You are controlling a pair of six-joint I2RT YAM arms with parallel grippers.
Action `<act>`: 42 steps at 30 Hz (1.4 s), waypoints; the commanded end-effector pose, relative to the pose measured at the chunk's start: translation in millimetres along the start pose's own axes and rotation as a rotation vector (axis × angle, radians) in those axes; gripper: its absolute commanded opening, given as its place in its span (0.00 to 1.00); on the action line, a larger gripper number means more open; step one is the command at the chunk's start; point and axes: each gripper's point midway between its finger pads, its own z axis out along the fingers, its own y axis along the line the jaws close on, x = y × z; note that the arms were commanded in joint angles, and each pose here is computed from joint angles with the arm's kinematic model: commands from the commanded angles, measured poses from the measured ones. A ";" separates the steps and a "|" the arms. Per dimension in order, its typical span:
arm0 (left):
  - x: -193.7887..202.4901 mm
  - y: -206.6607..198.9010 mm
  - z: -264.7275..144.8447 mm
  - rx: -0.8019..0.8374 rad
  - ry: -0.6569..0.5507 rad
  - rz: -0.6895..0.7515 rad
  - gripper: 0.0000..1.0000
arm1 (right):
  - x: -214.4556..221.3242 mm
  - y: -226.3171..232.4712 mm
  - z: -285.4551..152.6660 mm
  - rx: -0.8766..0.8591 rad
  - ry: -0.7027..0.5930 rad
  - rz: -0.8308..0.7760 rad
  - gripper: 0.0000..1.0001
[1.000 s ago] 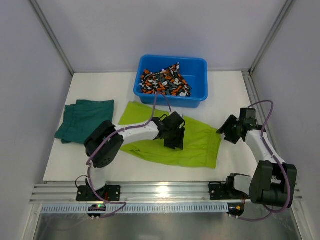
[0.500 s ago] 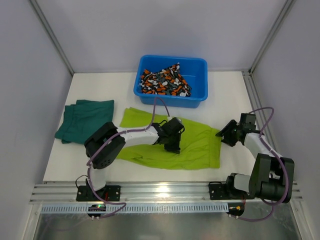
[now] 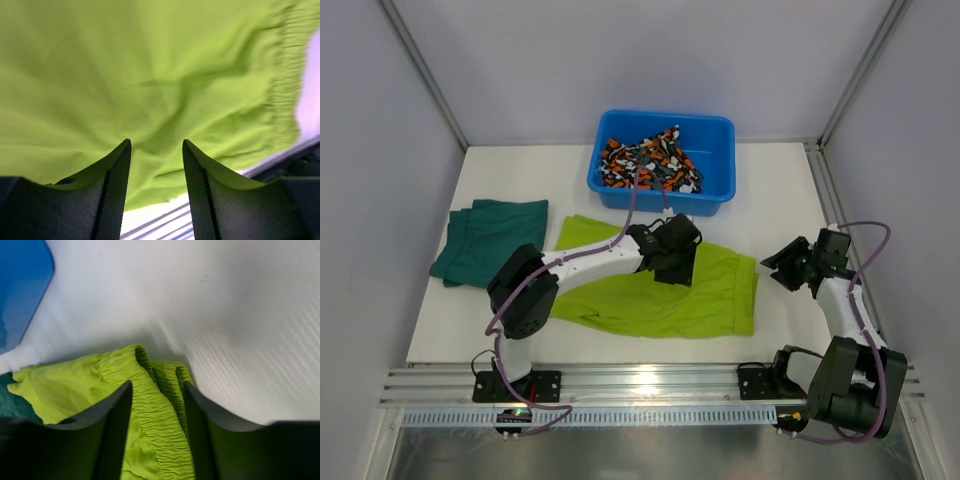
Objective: Fold and stack the shorts
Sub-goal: Smooth out the shorts at the center of the board.
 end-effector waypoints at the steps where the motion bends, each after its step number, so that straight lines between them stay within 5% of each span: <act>1: -44.2 -50.3 -50.1 0.111 -0.126 0.058 0.48 | -2.3 2.7 -0.4 -0.021 0.040 0.067 0.43; 4: -40.2 -73.0 -44.3 0.122 -0.107 0.093 0.50 | 1.1 2.3 7.3 -0.032 0.068 0.083 0.32; 11: -7.3 -125.8 -8.6 0.136 -0.030 0.179 0.51 | 18.0 -6.9 30.8 -0.049 0.160 0.126 0.30; 23: 26.9 -140.8 18.9 0.120 0.024 0.217 0.59 | 27.5 -17.1 47.1 -0.033 0.202 0.174 0.34; 26: 23.9 -144.7 18.3 0.113 -0.008 0.224 0.61 | 29.3 -19.7 47.6 -0.026 0.201 0.175 0.25; 29: 18.1 -143.3 12.7 0.062 -0.061 0.238 0.62 | 32.0 -24.0 48.0 -0.010 0.201 0.178 0.05; 35: 11.3 -132.7 8.2 -0.067 -0.115 0.289 0.62 | 37.8 -27.0 41.3 -0.017 0.156 0.211 0.04; 42: 17.6 -143.7 20.1 -0.034 -0.103 0.307 0.66 | 36.9 -33.5 33.4 -0.010 0.079 0.181 0.04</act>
